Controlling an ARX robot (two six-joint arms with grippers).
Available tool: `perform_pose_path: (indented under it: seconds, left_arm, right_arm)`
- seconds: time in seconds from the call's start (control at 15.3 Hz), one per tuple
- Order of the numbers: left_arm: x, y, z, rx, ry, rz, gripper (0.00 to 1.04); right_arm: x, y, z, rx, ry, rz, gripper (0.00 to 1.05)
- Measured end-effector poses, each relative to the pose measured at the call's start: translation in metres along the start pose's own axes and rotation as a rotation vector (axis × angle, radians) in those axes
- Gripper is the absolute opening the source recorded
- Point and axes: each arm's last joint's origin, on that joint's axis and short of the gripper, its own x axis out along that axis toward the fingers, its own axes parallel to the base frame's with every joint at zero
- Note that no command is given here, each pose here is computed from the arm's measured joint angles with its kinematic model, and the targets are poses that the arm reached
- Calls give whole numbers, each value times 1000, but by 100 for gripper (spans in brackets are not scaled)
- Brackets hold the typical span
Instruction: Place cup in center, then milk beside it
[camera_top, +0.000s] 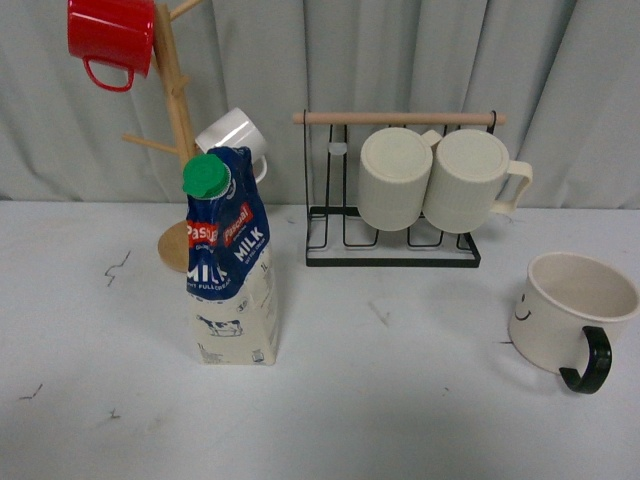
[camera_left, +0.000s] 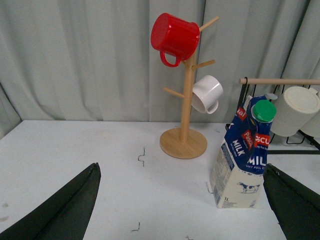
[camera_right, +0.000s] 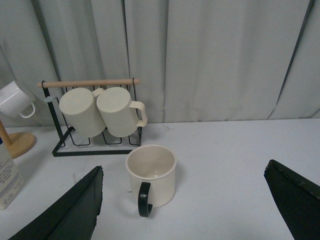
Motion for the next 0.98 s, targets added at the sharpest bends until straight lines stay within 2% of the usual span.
perform_pose_path:
  seconds: [0.98]
  left_arm:
    - [0,0,0,0,0,0,98]
  right_arm:
    - [0,0,0,0,0,0,98]
